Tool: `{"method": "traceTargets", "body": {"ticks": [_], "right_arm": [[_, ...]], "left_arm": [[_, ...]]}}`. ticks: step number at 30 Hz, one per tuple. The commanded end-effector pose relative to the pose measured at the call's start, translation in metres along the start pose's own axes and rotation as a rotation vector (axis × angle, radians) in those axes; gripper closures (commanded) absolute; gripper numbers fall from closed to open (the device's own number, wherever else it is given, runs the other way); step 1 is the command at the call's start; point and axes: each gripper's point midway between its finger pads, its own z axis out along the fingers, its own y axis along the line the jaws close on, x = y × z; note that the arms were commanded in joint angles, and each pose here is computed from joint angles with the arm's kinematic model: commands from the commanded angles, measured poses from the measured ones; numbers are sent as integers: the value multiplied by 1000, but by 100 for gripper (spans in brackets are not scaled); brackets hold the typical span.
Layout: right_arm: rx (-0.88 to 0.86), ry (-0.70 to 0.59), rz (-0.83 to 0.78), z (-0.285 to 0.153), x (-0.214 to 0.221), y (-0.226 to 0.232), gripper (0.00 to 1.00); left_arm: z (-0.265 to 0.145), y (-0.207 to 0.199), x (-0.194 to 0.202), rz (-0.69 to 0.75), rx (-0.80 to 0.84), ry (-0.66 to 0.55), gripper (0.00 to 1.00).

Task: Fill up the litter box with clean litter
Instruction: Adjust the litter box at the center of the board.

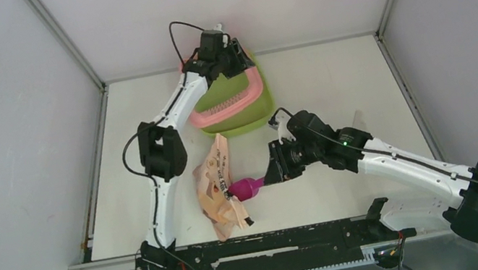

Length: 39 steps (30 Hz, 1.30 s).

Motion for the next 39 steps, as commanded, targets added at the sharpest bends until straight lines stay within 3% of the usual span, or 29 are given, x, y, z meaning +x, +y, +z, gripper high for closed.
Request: {"method": "traceTargets", "body": {"ticks": [1, 6, 14, 23, 39], "right_arm": [[-26, -32, -34, -15, 2, 9, 100], [-6, -21, -6, -21, 21, -5, 100], [-1, -23, 15, -28, 38, -15, 100], [-3, -26, 7, -28, 39, -16, 100], [-15, -33, -5, -30, 41, -16, 100]], "left_arm": [[5, -22, -19, 0, 62, -55, 53], [12, -16, -17, -1, 49, -55, 65], [1, -9, -12, 36, -33, -85, 98], [-11, -9, 8, 79, -162, -114, 100], [-24, -42, 13, 38, -108, -147, 100]]}}
